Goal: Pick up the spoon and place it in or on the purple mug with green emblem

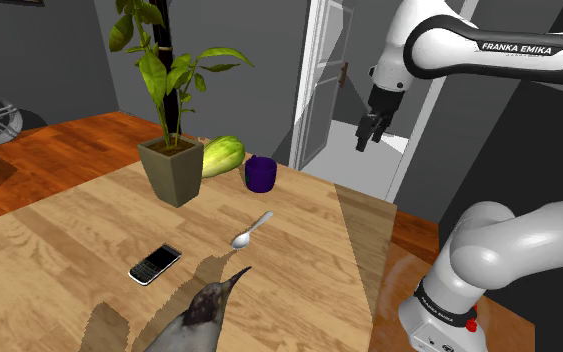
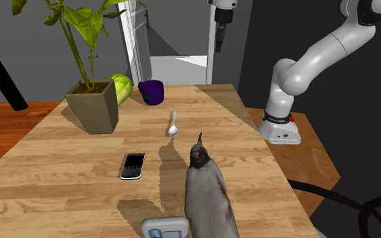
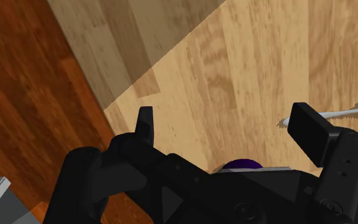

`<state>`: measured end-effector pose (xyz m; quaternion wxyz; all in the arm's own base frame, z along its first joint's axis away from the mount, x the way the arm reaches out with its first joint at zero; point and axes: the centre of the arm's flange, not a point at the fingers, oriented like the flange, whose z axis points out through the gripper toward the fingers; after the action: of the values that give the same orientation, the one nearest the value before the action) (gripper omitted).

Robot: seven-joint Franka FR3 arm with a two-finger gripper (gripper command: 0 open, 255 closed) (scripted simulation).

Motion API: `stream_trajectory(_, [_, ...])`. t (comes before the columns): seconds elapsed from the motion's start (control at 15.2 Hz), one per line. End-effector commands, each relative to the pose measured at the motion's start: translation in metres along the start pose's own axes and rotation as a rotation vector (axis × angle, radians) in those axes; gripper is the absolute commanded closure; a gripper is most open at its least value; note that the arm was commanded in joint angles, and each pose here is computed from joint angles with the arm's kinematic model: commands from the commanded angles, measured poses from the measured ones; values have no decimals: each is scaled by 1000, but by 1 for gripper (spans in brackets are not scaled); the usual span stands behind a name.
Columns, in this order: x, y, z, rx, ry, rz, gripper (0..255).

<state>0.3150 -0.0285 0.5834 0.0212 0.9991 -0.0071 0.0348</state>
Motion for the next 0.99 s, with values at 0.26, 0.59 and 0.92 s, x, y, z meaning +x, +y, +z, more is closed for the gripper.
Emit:
stream_trajectory(0.26, [17,-41,27,4,12,-28,0])
stream_trajectory(0.59, [37,-93,59,9,26,-63,0])
stream_trajectory(0.92, [56,-146,91,14,41,-98,0])
